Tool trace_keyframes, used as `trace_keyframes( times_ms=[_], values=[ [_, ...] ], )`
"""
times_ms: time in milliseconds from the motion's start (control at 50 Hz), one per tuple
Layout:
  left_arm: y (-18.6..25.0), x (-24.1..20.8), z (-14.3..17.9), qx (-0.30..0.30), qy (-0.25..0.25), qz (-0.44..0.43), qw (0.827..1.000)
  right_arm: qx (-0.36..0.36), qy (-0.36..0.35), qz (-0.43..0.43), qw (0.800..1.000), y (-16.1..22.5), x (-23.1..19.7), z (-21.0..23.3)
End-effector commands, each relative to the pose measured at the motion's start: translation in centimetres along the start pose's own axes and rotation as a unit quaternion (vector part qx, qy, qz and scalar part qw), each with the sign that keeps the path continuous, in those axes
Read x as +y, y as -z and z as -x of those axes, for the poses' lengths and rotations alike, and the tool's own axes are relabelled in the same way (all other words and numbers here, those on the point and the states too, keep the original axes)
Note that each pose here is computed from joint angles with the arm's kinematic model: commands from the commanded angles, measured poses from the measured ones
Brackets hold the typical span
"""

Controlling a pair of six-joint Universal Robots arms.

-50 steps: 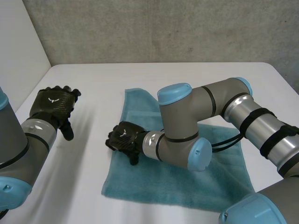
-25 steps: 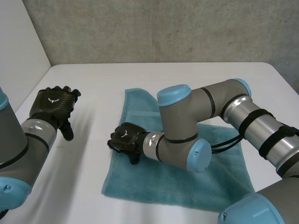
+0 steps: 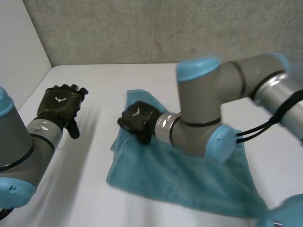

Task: Fold the laundry

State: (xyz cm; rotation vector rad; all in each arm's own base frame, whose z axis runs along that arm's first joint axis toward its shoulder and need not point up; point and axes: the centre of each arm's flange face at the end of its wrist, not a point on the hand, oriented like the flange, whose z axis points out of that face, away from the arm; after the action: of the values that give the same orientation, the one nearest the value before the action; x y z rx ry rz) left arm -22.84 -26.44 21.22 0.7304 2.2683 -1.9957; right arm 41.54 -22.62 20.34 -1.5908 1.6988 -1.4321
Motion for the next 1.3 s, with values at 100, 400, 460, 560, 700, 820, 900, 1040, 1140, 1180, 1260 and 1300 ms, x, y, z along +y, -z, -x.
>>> trace_keyframes(
  times_ms=[100, 400, 460, 560, 700, 820, 900, 1040, 1140, 1180, 1260, 1300],
  values=[
    [-2.0, 1.9, -3.3, 0.133, -0.007, -0.013, 0.991, 0.085, -0.008, -0.087, 0.993, 8.3, -6.0, -3.5],
    [-1.7, 3.9, -6.6, 0.281, -0.033, -0.019, 0.959, 0.15, 0.012, -0.125, 0.981, 13.5, -8.8, -5.0],
    [-1.7, 4.4, -6.9, 0.291, -0.03, -0.007, 0.956, 0.184, 0.006, -0.115, 0.976, 14.2, -8.1, -6.5],
    [-2.5, 4.9, -7.4, 0.289, -0.024, 0.0, 0.957, 0.204, 0.001, -0.102, 0.974, 14.7, -7.0, -7.2],
    [-5.5, 3.0, -4.4, 0.122, 0.026, -0.012, 0.992, 0.243, -0.026, -0.049, 0.968, 15.2, -3.4, -10.5],
    [-6.4, 0.4, -2.7, 0.059, 0.059, -0.083, 0.993, 0.231, -0.044, -0.015, 0.972, 13.8, -0.9, -10.6],
    [-7.8, -1.4, -2.6, 0.049, 0.064, -0.151, 0.985, 0.239, -0.04, -0.004, 0.97, 11.9, 0.4, -12.1],
    [-10.6, -7.7, -1.5, 0.008, 0.067, -0.274, 0.959, 0.348, 0.012, -0.085, 0.934, 10.3, -2.6, -17.9],
    [-10.1, -15.6, 1.3, -0.046, 0.078, -0.396, 0.914, 0.474, 0.093, -0.256, 0.838, 12.5, -9.7, -22.9],
    [-7.9, -20.2, 3.4, -0.089, 0.09, -0.476, 0.87, 0.491, 0.097, -0.291, 0.815, 13.0, -10.5, -23.5],
    [-5.6, -22.6, 4.9, -0.116, 0.1, -0.521, 0.84, 0.501, 0.08, -0.349, 0.788, 14.3, -11.7, -23.5],
    [-4.9, -22.9, 5.1, -0.121, 0.101, -0.527, 0.835, 0.482, 0.053, -0.364, 0.795, 15.9, -11.7, -22.3]
  ],
)
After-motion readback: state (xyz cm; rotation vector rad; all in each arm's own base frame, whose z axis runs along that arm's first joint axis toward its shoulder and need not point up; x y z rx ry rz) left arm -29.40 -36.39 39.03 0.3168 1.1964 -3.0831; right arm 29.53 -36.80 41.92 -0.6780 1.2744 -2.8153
